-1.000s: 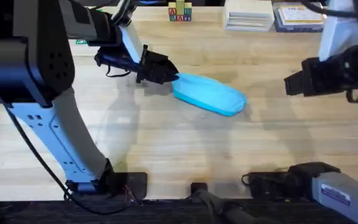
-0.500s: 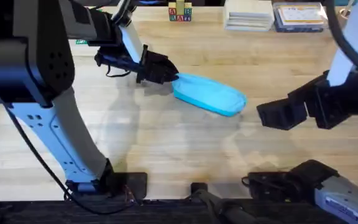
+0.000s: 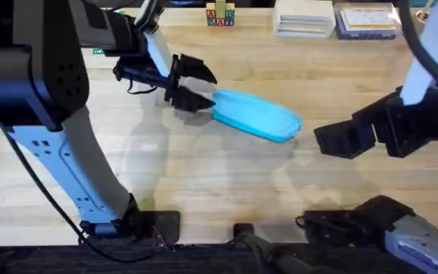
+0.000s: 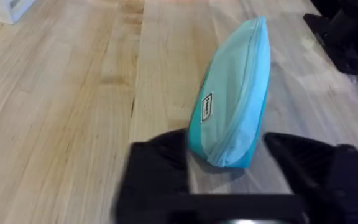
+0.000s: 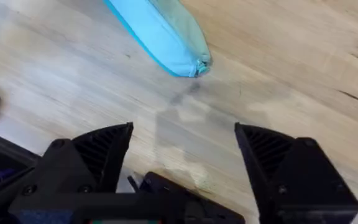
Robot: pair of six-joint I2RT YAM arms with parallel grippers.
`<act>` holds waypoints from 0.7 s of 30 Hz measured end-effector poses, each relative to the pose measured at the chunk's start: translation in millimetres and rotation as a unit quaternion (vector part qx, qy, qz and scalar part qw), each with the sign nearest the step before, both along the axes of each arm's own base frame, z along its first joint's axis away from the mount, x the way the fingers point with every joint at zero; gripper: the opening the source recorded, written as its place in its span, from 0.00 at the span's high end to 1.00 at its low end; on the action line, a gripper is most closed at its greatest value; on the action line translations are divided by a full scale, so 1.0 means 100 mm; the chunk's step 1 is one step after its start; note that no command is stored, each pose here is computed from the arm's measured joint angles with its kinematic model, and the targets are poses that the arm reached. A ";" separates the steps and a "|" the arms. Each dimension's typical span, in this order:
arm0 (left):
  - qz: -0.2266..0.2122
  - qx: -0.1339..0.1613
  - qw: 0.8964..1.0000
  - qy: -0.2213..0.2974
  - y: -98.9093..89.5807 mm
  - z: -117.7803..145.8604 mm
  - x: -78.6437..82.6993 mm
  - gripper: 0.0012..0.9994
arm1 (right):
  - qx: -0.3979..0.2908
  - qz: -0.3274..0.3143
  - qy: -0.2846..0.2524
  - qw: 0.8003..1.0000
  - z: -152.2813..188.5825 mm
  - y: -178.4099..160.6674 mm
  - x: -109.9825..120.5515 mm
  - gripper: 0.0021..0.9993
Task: Unzip the bag, pick up the pens from the table one at a time and place them inside, then zip the bag closed.
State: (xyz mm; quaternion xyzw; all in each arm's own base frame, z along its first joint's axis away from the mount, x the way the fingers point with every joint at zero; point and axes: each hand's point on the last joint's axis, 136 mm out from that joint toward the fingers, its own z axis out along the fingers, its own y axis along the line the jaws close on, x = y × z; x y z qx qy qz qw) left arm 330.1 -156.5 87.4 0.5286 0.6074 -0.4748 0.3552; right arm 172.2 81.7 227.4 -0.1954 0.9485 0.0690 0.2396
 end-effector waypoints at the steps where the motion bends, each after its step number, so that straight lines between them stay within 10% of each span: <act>1: 0.002 0.000 1.000 0.000 0.01 0.00 0.01 0.10 | 0.000 0.000 0.000 1.000 0.00 0.00 0.00 0.00; 21: 0.017 -0.014 1.000 -0.008 0.14 0.19 0.07 0.00 | 0.000 0.000 0.000 1.000 0.00 0.00 0.00 0.00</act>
